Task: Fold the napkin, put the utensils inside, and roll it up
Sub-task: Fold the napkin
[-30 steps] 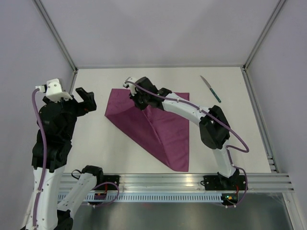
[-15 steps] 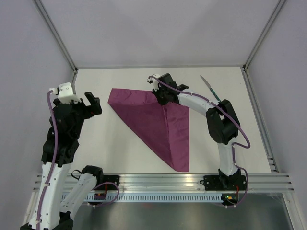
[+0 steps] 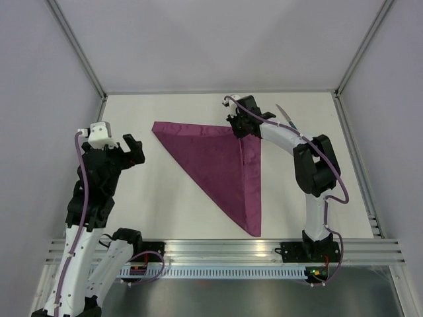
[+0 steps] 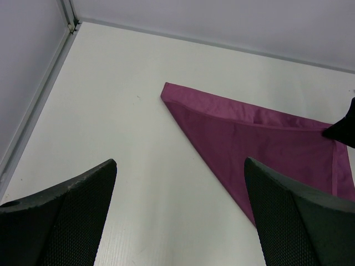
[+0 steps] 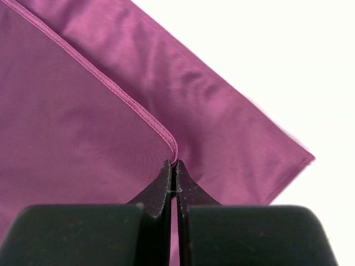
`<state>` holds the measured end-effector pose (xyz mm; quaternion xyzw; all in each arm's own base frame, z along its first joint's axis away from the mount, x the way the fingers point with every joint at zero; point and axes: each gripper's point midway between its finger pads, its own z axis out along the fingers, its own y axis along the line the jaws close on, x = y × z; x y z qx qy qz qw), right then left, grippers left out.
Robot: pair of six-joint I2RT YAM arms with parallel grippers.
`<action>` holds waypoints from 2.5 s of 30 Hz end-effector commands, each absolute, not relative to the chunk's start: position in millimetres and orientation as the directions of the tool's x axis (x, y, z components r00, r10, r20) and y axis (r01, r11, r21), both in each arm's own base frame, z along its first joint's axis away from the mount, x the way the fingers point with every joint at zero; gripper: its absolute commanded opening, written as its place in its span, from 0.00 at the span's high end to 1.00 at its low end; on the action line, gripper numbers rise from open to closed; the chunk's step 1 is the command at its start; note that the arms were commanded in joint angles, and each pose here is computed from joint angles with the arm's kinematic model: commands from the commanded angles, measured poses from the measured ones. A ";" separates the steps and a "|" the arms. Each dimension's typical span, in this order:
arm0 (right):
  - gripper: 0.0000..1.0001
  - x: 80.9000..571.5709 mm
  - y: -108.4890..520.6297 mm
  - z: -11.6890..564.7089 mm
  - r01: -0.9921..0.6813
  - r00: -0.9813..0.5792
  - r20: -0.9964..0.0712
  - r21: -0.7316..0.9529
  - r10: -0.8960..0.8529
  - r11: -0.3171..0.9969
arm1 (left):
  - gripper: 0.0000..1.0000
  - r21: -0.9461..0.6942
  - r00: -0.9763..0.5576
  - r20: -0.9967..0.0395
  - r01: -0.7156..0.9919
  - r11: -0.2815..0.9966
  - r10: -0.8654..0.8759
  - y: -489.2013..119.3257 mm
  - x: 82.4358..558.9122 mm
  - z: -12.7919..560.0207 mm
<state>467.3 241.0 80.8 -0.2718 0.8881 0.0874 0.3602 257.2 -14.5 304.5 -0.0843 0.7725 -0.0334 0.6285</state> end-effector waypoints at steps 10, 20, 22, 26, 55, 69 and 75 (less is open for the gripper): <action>0.99 495.2 189.7 97.0 -0.449 -0.593 -0.726 -0.061 -0.348 0.891 | 0.00 -0.154 -0.151 -0.976 -0.053 0.987 -0.160 -17.8 258.2 311.0; 1.00 502.4 171.1 86.0 -0.416 -0.617 -0.713 -0.064 -0.333 0.907 | 0.00 -0.152 -0.156 -0.975 -0.050 0.987 -0.158 -18.2 257.9 308.9; 1.00 503.4 167.9 84.4 -0.412 -0.620 -0.711 -0.066 -0.333 0.909 | 0.00 -0.152 -0.157 -0.975 -0.050 0.987 -0.158 -18.1 257.8 308.5; 1.00 506.5 160.6 81.2 -0.398 -0.627 -0.708 -0.068 -0.325 0.915 | 0.00 -0.151 -0.159 -0.975 -0.048 0.987 -0.157 -18.8 257.9 307.8; 0.99 521.4 143.0 61.3 -0.369 -0.652 -0.685 -0.090 -0.326 0.925 | 0.00 -0.150 -0.166 -0.974 -0.042 0.988 -0.155 -19.8 258.4 305.9; 1.00 531.0 139.0 59.8 -0.348 -0.646 -0.687 -0.124 -0.333 0.929 | 0.00 -0.148 -0.171 -0.973 -0.041 0.988 -0.153 -20.0 258.8 304.8; 1.00 532.0 137.3 57.8 -0.343 -0.649 -0.684 -0.128 -0.333 0.931 | 0.00 -0.146 -0.173 -0.973 -0.040 0.988 -0.151 -20.3 259.1 304.5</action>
